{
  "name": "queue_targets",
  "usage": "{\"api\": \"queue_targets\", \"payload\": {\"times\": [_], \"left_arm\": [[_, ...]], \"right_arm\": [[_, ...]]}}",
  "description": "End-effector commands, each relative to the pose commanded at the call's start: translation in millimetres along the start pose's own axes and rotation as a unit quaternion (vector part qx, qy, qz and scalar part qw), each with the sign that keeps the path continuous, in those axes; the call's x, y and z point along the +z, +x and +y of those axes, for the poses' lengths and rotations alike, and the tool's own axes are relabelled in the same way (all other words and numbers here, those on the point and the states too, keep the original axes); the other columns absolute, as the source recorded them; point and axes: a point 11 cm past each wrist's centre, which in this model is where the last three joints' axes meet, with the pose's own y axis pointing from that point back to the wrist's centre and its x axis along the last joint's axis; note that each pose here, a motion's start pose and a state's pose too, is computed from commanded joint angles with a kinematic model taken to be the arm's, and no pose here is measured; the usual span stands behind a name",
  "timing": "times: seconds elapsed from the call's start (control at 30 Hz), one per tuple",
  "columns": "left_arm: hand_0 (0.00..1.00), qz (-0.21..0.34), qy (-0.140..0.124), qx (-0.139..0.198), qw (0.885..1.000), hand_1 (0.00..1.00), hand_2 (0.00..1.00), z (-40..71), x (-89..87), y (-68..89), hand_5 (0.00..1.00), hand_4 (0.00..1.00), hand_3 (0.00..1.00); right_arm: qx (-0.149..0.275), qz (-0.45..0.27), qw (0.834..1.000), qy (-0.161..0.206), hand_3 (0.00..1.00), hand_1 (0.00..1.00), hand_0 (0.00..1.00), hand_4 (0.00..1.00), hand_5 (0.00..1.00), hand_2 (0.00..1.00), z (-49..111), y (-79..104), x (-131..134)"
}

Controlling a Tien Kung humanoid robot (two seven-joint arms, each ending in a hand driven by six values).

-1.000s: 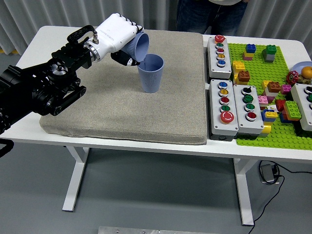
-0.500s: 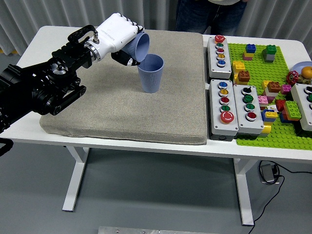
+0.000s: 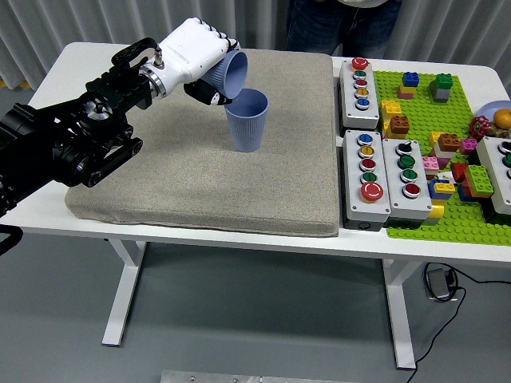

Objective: Pick cup pour cup place

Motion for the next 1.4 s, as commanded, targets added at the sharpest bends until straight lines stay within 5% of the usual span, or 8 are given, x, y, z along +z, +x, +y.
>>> {"api": "queue_targets", "payload": {"times": [0.33,0.47,0.63,0.73,0.87,1.1,1.2,1.4], "left_arm": [[0.478,0.015,0.005,0.008,1.000,0.473,0.527,-0.3,-2.5,4.6,0.282,0.808,0.530],[0.478,0.082,0.023,0.028,0.996,0.473,0.527,2.7,-9.1,10.6,0.282,0.808,0.530],[0.476,0.215,0.045,0.056,0.974,0.472,0.527,14.8,-19.3,11.0,0.281,0.807,0.529],[0.477,0.305,0.066,0.075,0.947,0.472,0.526,23.3,-26.2,9.6,0.282,0.808,0.529],[0.477,0.423,0.092,0.108,0.895,0.472,0.526,39.4,-36.6,7.0,0.282,0.808,0.529],[0.482,0.587,0.145,0.155,0.781,0.478,0.524,73.2,-50.2,-12.3,0.282,0.807,0.527],[0.482,0.610,0.150,0.157,0.762,0.483,0.527,87.8,-47.6,-23.2,0.286,0.809,0.527],[0.489,0.607,0.155,0.181,0.758,0.484,0.527,108.8,-36.4,-31.9,0.288,0.808,0.527]], "right_arm": [[0.000,0.002,1.000,0.000,0.597,0.662,0.693,0.002,0.248,0.602,0.0,-0.3,0.2],[0.000,0.002,1.000,0.000,0.597,0.662,0.693,0.002,0.248,0.602,0.1,-0.5,-0.6],[0.000,0.002,1.000,0.000,0.597,0.662,0.693,0.002,0.247,0.603,0.0,-1.4,0.6],[-0.001,0.000,1.000,-0.001,0.597,0.662,0.693,0.002,0.247,0.602,-0.1,-2.3,2.0],[-0.004,-0.001,1.000,-0.005,0.597,0.662,0.693,0.002,0.247,0.602,-0.4,-4.5,6.3],[-0.007,-0.003,1.000,-0.012,0.597,0.662,0.692,0.002,0.246,0.602,-1.0,-8.0,15.3],[-0.008,-0.004,1.000,-0.014,0.597,0.662,0.692,0.002,0.245,0.602,-1.1,-9.0,17.5],[-0.009,-0.006,1.000,-0.015,0.597,0.661,0.692,0.002,0.247,0.603,-1.1,-9.9,18.5]]}}
